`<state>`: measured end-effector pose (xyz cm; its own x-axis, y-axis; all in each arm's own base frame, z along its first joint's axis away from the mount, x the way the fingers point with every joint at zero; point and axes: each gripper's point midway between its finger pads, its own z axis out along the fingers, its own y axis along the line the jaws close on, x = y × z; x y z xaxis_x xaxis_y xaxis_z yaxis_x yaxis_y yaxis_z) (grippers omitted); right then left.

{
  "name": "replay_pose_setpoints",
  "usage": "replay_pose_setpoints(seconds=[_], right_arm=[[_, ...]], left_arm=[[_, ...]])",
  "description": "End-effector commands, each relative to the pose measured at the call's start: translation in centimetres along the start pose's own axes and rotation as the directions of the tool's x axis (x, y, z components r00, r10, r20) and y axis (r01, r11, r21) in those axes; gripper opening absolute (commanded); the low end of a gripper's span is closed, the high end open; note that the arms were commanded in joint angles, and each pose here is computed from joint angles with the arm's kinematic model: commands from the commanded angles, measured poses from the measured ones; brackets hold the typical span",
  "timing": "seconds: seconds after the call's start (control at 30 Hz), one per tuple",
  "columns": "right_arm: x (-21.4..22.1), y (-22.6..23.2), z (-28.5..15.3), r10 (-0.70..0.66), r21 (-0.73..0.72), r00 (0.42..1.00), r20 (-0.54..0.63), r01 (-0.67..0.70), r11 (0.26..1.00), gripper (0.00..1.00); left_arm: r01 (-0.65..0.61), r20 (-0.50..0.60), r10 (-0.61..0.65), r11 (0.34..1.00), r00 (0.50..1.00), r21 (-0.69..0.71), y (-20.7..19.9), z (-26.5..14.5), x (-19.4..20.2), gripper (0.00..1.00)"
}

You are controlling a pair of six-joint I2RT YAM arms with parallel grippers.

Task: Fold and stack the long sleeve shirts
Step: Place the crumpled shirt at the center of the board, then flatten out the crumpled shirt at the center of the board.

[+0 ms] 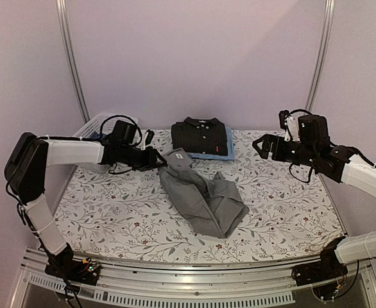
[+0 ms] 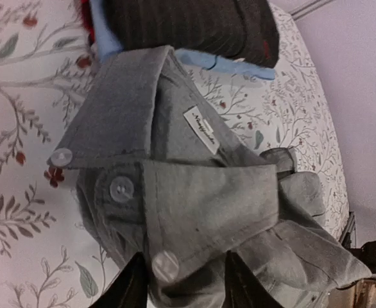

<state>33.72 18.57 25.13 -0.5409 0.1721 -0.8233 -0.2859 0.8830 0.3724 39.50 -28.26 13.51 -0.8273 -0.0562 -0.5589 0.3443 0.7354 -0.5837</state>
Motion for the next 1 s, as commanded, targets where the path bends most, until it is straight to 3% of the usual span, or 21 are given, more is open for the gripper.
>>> replay_pose_setpoints(seconds=[0.0, 0.17, 0.3, 0.6, 0.7, 0.8, 0.93, 0.97], right_arm=[[4.2, 0.6, 2.3, -0.022, -0.09, 0.99, -0.136, 0.01, 0.996, 0.99], [10.1, 1.6, 4.2, -0.079, -0.133, 0.958, -0.275, 0.043, 0.99, 0.99], [13.9, 1.8, 5.2, -0.101, -0.152, 0.928, -0.358, 0.048, 0.987, 0.99], [19.1, 3.0, 6.2, -0.058, -0.225, 0.888, -0.456, -0.052, 0.973, 0.76], [19.9, 3.7, 6.9, -0.041, -0.238, 0.881, -0.472, -0.083, 0.968, 0.6], [20.0, 4.3, 7.7, -0.026, -0.233, 0.875, -0.484, -0.1, 0.967, 0.34], [17.6, 5.6, 7.8, -0.041, -0.234, 0.898, -0.439, -0.07, 0.97, 0.03], [17.0, 6.0, 7.7, -0.05, -0.239, 0.901, -0.431, -0.06, 0.969, 0.0]], left_arm=[[0.0, -0.017, 0.0, 1.0, 1.0, -0.014, 0.7, 0.0, 1.2, 0.52], [0.033, 0.028, -0.03, 0.992, 0.999, -0.122, 1.5, -2.2, 0.5, 0.68], [0.021, 0.059, -0.011, 0.986, 0.998, -0.167, 0.7, -4.3, 0.3, 0.69], [-0.02, 0.011, 0.02, 0.998, 1.0, -0.054, -5.4, -5.5, 2.1, 0.68], [-0.036, 0.005, 0.036, 0.999, 0.999, -0.021, -6.9, -5.3, 2.6, 0.68], [-0.054, -0.014, 0.054, 0.998, 0.998, 0.012, -8.2, -4.8, 3.3, 0.68], [-0.088, -0.016, 0.088, 0.996, 0.996, 0.026, -9.3, -5.1, 3.7, 0.68], [-0.093, -0.01, 0.093, 0.995, 0.996, 0.033, -9.6, -5.3, 3.7, 0.68]])
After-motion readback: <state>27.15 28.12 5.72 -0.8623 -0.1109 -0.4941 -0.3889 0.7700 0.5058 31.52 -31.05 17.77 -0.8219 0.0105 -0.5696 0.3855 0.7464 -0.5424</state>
